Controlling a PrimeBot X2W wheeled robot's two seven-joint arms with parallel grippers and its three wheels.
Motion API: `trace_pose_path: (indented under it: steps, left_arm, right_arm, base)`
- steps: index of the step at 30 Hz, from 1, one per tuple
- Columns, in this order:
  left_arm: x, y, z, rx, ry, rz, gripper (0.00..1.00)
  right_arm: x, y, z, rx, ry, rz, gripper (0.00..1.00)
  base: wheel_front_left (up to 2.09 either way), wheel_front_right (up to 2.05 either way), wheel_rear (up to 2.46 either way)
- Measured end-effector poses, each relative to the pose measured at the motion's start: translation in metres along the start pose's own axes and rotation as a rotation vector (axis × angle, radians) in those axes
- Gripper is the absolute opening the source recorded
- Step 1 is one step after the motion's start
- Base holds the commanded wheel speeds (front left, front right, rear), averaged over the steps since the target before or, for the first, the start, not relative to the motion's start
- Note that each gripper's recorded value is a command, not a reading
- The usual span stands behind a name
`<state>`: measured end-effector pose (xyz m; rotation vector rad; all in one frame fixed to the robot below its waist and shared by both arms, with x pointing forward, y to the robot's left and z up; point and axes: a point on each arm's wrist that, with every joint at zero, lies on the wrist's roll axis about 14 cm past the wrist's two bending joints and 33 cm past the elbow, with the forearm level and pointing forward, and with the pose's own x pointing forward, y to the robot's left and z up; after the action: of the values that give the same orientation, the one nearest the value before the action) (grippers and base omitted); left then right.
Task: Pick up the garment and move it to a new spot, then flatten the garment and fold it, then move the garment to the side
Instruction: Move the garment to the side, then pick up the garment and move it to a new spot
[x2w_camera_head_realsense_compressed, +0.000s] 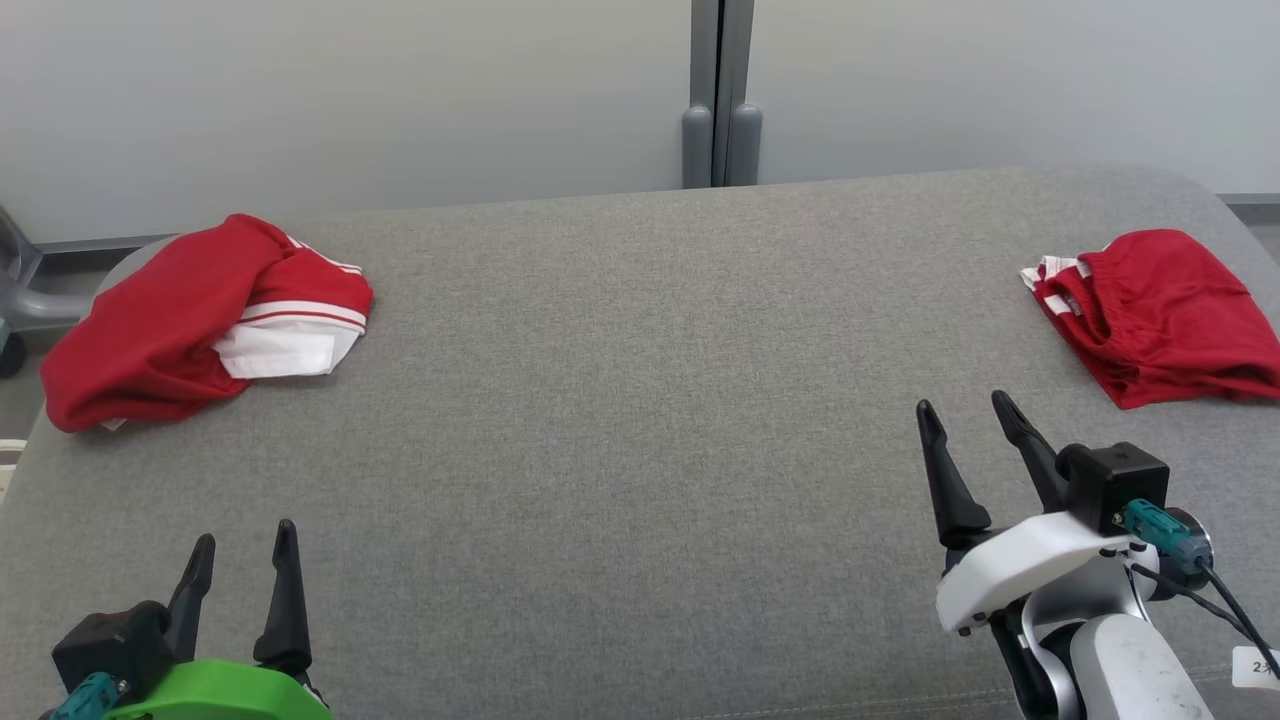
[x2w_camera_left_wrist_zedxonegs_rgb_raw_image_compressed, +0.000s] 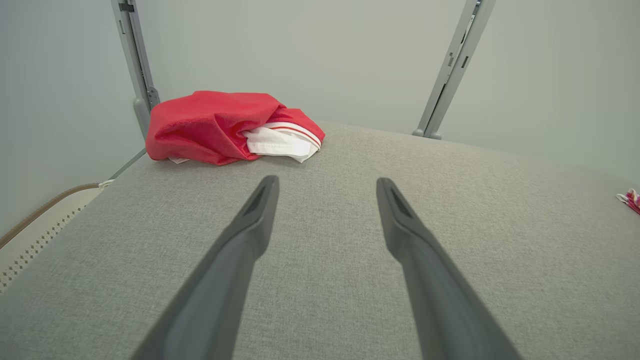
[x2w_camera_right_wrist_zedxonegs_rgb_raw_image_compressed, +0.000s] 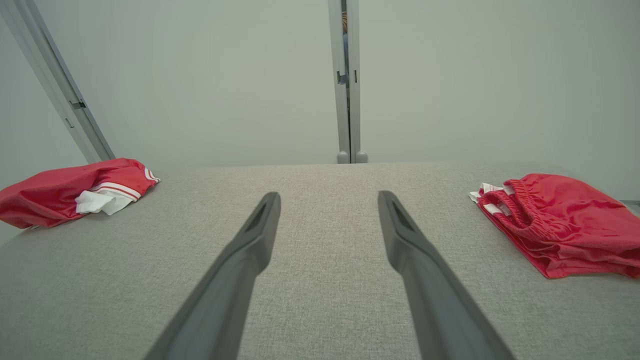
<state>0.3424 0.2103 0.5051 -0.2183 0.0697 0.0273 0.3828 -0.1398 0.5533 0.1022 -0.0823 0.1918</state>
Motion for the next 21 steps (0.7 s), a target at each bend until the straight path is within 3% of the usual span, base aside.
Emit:
trace_pose_path:
  steps: [21]
  left_arm:
    - [-0.0015, 0.0028, -0.0018, 0.011, 0.007, 0.002, 1.0]
  right_arm:
    - [0.0022, 0.0077, -0.0027, 0.027, 0.008, 0.022, 1.0]
  base:
    - [0.0, 0.0, 0.0]
